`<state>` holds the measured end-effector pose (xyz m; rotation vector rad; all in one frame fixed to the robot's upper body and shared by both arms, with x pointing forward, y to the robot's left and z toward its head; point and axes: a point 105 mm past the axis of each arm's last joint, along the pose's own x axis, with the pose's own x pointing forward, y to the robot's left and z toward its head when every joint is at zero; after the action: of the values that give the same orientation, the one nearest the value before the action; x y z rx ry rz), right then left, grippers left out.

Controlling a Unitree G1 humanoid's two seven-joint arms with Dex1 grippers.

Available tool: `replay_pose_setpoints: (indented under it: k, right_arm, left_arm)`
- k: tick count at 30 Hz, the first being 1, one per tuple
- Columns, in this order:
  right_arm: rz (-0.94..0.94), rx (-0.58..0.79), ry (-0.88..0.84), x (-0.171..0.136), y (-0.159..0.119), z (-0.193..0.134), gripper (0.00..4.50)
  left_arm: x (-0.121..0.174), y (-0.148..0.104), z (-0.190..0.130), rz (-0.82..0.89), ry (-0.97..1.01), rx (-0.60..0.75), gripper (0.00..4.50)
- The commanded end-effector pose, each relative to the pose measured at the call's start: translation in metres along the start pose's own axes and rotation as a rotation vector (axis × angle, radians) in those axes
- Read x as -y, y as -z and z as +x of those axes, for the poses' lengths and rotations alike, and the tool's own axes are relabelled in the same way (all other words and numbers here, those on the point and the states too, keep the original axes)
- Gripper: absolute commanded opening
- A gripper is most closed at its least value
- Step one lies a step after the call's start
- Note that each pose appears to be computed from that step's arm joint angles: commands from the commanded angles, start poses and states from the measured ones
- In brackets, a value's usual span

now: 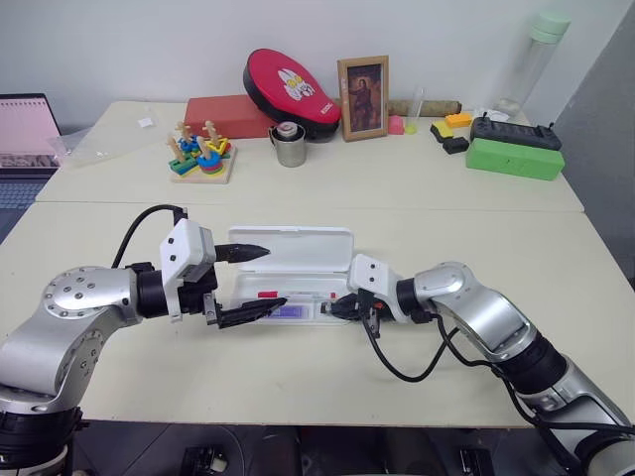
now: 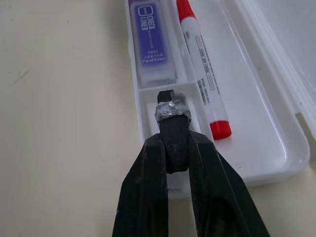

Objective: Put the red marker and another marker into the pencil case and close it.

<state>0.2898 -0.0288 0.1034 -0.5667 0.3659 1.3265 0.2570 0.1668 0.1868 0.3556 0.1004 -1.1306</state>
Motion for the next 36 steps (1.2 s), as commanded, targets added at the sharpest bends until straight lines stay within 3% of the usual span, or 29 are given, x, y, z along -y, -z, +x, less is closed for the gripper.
replay_pose_setpoints:
  k: [1, 12, 15, 18, 21, 24, 28, 31, 36]
  right_arm:
    - [-0.039, 0.033, 0.009, 0.002, -0.011, -0.003, 1.10]
    - [-0.034, 0.168, 0.017, 0.011, -0.041, -0.014, 3.75]
    - [-0.040, 0.267, -0.026, 0.007, -0.061, -0.024, 4.47]
    - [-0.017, 0.414, -0.038, 0.012, -0.093, -0.040, 4.47]
    - [0.020, 0.507, 0.064, 0.039, -0.117, -0.050, 4.47]
    - [0.130, 0.515, 0.275, 0.092, -0.133, -0.051, 3.99]
    - [0.174, 0.428, 0.398, 0.121, -0.128, -0.038, 3.08]
    - [0.174, 0.358, 0.423, 0.128, -0.120, -0.024, 2.46]
    - [0.110, 0.284, 0.330, 0.112, -0.113, -0.003, 1.14]
  left_arm:
    - [0.001, -0.009, -0.001, 0.033, -0.005, 0.019, 4.50]
    - [-0.003, -0.011, -0.003, 0.027, -0.048, 0.040, 4.50]
    - [-0.005, -0.014, -0.007, 0.015, -0.082, 0.062, 4.50]
    - [-0.008, -0.019, -0.011, 0.000, -0.129, 0.092, 4.50]
    - [-0.014, -0.027, -0.018, -0.020, -0.197, 0.149, 4.50]
    - [-0.022, -0.032, -0.033, -0.064, -0.317, 0.208, 4.50]
    - [-0.025, -0.034, -0.042, -0.082, -0.394, 0.233, 4.50]
    - [-0.025, -0.035, -0.046, -0.091, -0.424, 0.242, 4.50]
    - [-0.019, -0.037, -0.051, -0.091, -0.426, 0.231, 4.50]
